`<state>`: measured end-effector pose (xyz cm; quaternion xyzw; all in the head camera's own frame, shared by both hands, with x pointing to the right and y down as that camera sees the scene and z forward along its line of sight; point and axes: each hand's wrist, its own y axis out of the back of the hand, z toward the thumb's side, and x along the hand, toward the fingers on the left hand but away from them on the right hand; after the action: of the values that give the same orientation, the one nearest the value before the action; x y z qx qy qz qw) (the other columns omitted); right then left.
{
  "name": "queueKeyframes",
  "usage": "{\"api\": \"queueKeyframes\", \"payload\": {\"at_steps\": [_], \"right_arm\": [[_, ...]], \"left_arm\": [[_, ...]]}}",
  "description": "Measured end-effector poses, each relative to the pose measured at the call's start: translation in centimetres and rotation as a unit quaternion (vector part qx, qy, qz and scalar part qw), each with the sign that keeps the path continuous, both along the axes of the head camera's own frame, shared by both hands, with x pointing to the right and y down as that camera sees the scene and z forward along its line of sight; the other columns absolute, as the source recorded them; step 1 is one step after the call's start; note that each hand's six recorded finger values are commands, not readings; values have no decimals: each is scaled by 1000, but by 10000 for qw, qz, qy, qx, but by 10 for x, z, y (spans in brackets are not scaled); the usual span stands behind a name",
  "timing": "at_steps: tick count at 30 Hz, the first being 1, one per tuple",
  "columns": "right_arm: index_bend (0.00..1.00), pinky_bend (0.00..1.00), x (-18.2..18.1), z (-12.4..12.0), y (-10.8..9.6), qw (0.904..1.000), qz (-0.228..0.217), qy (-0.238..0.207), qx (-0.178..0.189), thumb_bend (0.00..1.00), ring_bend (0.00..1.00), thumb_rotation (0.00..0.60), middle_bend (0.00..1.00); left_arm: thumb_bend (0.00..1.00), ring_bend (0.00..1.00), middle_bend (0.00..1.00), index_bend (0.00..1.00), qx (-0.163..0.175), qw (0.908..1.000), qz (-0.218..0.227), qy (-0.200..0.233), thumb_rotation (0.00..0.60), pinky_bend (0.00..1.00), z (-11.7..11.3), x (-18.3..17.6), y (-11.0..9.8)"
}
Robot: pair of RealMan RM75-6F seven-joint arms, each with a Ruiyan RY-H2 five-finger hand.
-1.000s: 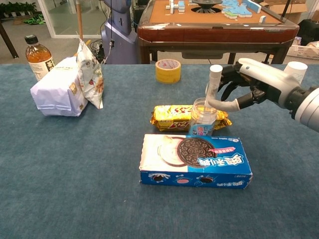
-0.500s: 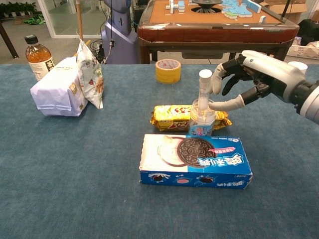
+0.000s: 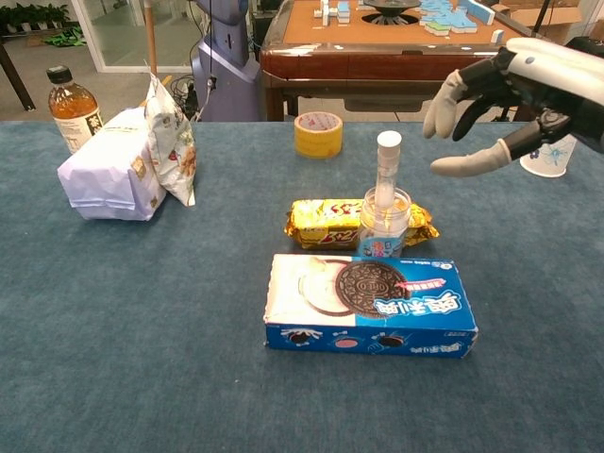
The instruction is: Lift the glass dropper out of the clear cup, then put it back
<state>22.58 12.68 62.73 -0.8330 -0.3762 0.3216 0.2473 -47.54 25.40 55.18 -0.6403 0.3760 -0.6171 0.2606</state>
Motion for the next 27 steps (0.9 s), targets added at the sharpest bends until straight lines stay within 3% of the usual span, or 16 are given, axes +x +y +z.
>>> {"api": "queueKeyframes", "payload": {"at_steps": [7, 11, 16, 21, 27], "right_arm": [[579, 360, 49, -25, 6, 9916, 49, 1149, 589, 203, 278, 600, 439], [579, 361, 84, -39, 16, 9778, 86, 1928, 815, 203, 277, 600, 439], [579, 361, 127, -57, 35, 9599, 94, 2689, 782, 201, 275, 600, 439], [579, 361, 150, -74, 51, 9471, 341, 3042, 964, 202, 274, 600, 439], [579, 360, 170, -88, 71, 9394, 704, 3087, 1312, 201, 274, 600, 439]], "left_arm": [[358, 155, 207, 271, -32, 10000, 50, -8, 600, 331, 3, 3, 1], [358, 155, 207, 270, -37, 9999, 104, 43, 600, 332, 4, 7, 1], [358, 155, 207, 270, 94, 9996, 199, 167, 600, 333, 2, 13, 0], [358, 155, 207, 270, 295, 9988, 274, 270, 600, 345, 3, 17, 0], [358, 155, 207, 269, 328, 9986, 292, 293, 600, 346, 6, 18, 0]]}}
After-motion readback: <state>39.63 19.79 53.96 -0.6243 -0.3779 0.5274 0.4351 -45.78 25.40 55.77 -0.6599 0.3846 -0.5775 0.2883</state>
